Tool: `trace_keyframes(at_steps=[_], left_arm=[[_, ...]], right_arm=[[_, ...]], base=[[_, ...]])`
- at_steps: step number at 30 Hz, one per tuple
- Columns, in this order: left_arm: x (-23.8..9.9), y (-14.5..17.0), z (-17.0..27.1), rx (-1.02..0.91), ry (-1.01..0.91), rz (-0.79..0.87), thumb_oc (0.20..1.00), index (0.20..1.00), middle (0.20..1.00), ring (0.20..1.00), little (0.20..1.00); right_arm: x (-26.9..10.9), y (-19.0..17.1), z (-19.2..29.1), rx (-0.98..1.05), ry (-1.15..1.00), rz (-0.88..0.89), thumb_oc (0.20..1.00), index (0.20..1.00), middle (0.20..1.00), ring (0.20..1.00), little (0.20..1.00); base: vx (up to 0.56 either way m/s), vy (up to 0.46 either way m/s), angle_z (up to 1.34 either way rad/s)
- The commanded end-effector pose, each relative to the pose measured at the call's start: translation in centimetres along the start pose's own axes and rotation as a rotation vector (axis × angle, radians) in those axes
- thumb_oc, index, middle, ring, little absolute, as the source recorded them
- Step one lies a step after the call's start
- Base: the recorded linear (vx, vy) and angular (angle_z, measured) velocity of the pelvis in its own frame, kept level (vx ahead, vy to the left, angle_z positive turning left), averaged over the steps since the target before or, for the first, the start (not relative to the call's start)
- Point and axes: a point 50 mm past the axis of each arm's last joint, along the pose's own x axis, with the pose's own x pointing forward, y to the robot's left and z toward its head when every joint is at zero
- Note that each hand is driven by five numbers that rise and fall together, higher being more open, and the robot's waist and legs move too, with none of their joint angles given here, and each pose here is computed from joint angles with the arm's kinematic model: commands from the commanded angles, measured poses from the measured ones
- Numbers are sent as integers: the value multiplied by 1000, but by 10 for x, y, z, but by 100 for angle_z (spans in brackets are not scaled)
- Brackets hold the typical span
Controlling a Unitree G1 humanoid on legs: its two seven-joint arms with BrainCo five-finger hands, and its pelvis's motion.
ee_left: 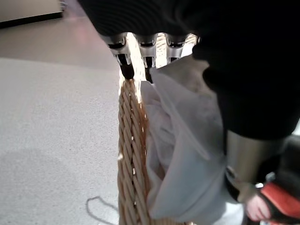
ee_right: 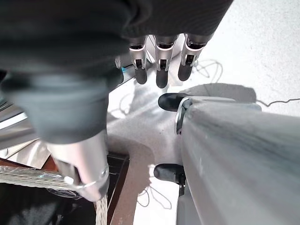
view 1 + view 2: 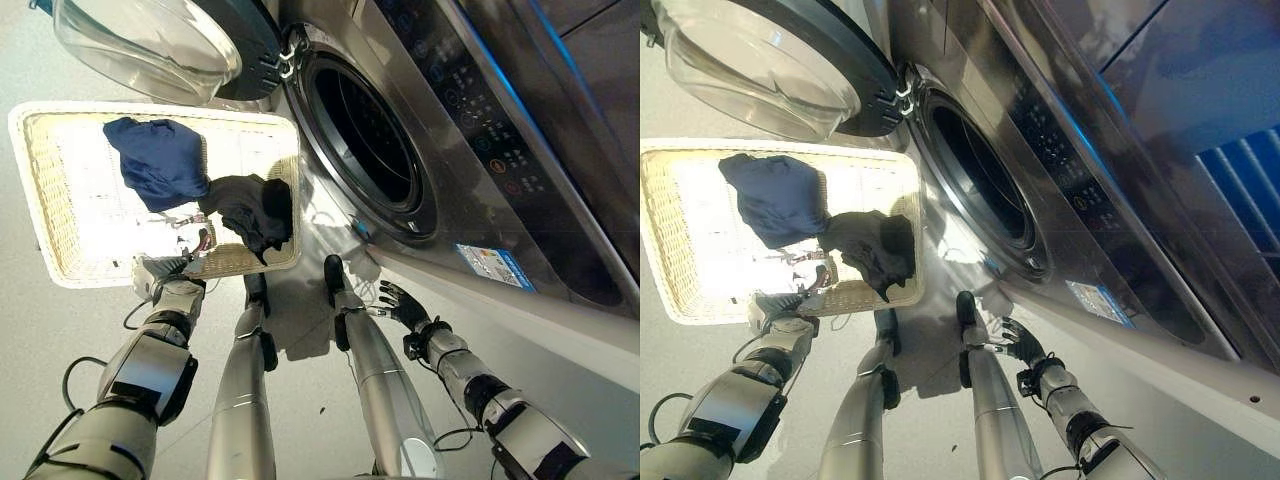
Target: Put the clothes into the washing machine.
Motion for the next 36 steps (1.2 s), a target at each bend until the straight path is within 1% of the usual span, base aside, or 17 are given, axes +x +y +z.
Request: trace_keyframes(at_steps=[1, 2, 3, 4, 5, 6, 7, 9, 13, 14, 22, 27, 36], left_arm=[[6, 6, 49, -135, -154, -28, 1000, 1000, 1000, 1000, 1000], [6, 5, 53, -156, -165, -40, 718, 718, 718, 718, 718], [6, 5, 57, -171, -174, -44, 564, 564, 564, 564, 564], [5, 4, 65, -243, -193, -72, 250, 250, 250, 250, 250], [4, 3, 69, -287, -206, -82, 200, 200, 200, 200, 200], [4, 3, 69, -287, -206, -82, 200, 200, 200, 200, 200], [0, 1, 80, -445, -237, -130, 200, 200, 200, 200, 200], [-4, 0, 89, -539, -275, -162, 200, 200, 200, 200, 200], [-14, -6, 92, -610, -326, -182, 200, 200, 200, 200, 200], [-18, -8, 86, -628, -338, -176, 200, 200, 200, 200, 200], [-33, -13, 50, -621, -324, -133, 200, 200, 200, 200, 200], [-45, -14, 28, -626, -331, -140, 200, 200, 200, 200, 200], [-81, -27, -13, -560, -328, -256, 200, 200, 200, 200, 200]], right_arm=[[-3, 13, 7, 50, -86, 55, 1000, 1000, 1000, 1000, 1000], [-3, 14, 7, 58, -89, 58, 1000, 1000, 1000, 1000, 1000], [-3, 14, 8, 61, -96, 61, 1000, 1000, 1000, 1000, 1000], [-2, 16, 9, 68, -104, 65, 1000, 1000, 1000, 1000, 1000], [-2, 17, 12, 69, -110, 68, 1000, 1000, 1000, 1000, 1000], [-2, 17, 12, 69, -110, 68, 1000, 1000, 1000, 1000, 1000], [-2, 20, 11, 77, -115, 71, 1000, 1000, 1000, 1000, 1000], [-1, 21, 13, 76, -125, 73, 1000, 1000, 1000, 1000, 1000], [-2, 23, 12, 72, -120, 66, 1000, 1000, 1000, 1000, 1000], [-3, 20, 9, 67, -110, 58, 1000, 1000, 1000, 1000, 1000], [-8, 11, 3, 59, -105, 34, 1000, 1000, 1000, 1000, 1000], [-8, 7, 5, 56, -113, 21, 1000, 1000, 1000, 1000, 1000], [-11, 2, 9, -2, -136, 16, 1000, 1000, 1000, 1000, 1000]], base=[[-2, -49, 5], [-41, -58, 6], [-6, -36, 5], [-35, -34, 5], [0, 0, 0], [-21, -44, 3], [-11, -55, 1], [-41, -73, 2], [-21, -52, 4], [-20, -44, 3], [-13, -61, 11], [-18, -67, 10], [-18, -75, 19]])
